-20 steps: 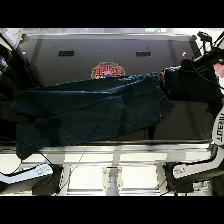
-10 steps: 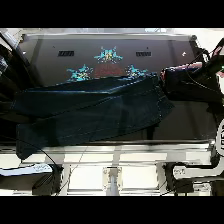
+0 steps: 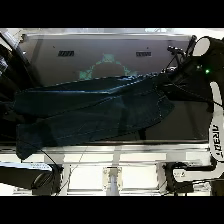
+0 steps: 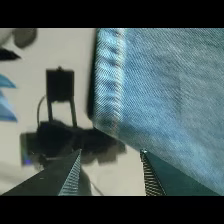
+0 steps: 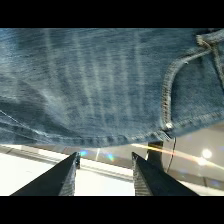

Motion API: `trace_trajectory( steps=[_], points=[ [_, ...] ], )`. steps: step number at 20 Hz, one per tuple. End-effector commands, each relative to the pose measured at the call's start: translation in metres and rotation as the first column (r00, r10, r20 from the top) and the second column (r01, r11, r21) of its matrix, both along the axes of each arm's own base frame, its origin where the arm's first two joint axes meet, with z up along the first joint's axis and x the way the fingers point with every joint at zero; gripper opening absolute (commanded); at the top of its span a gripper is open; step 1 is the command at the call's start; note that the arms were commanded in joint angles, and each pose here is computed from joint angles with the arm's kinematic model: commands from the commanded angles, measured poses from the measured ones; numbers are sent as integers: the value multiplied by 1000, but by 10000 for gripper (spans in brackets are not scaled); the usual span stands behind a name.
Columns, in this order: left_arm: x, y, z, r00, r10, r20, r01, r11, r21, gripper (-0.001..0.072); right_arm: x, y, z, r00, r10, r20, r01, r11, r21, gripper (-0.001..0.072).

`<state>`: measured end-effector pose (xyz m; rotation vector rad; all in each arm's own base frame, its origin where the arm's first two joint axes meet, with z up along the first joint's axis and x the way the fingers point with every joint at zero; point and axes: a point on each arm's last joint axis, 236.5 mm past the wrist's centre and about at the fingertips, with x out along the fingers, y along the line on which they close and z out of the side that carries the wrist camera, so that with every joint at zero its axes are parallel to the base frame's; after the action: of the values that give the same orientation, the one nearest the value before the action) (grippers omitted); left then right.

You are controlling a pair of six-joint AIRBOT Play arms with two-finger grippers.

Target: Fold the clothes and pants, and hang the long-sleeved shirts on hangers.

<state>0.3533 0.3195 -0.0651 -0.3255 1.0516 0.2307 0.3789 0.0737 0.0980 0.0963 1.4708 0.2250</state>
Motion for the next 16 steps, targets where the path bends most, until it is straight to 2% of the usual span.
trace_trajectory(
  steps=[1,5,9,10,11,12,13,14,16],
  points=[
    [12,7,-1,998,-13,67,13,1000,6,440,1,8,0,1000,-17,4,17,1000,-6,382],
    [16,-11,-20,997,-46,66,51,996,-76,440,0,7,0,1000,-24,0,24,1000,-8,382],
    [17,-12,-25,997,-48,61,53,995,-83,437,1,7,0,1000,-25,2,25,1000,-8,382],
    [18,-14,-25,997,-51,62,56,995,-86,412,2,7,0,1000,-26,8,26,1000,-7,382],
    [18,-16,-25,997,-55,61,60,994,-90,367,5,8,0,999,-29,19,29,1000,-4,382],
    [18,-19,-25,996,-62,58,67,993,-99,268,5,8,0,999,-30,19,30,1000,-4,382],
    [18,-24,-24,996,-72,56,78,991,-110,108,5,8,0,999,-31,19,31,1000,-4,382],
    [18,-29,-22,995,-84,54,90,989,-122,23,5,8,0,999,-31,19,31,1000,-4,382],
    [22,-34,-8,995,-72,65,80,989,-127,22,5,8,0,999,-31,20,31,1000,-4,382]
  ],
)
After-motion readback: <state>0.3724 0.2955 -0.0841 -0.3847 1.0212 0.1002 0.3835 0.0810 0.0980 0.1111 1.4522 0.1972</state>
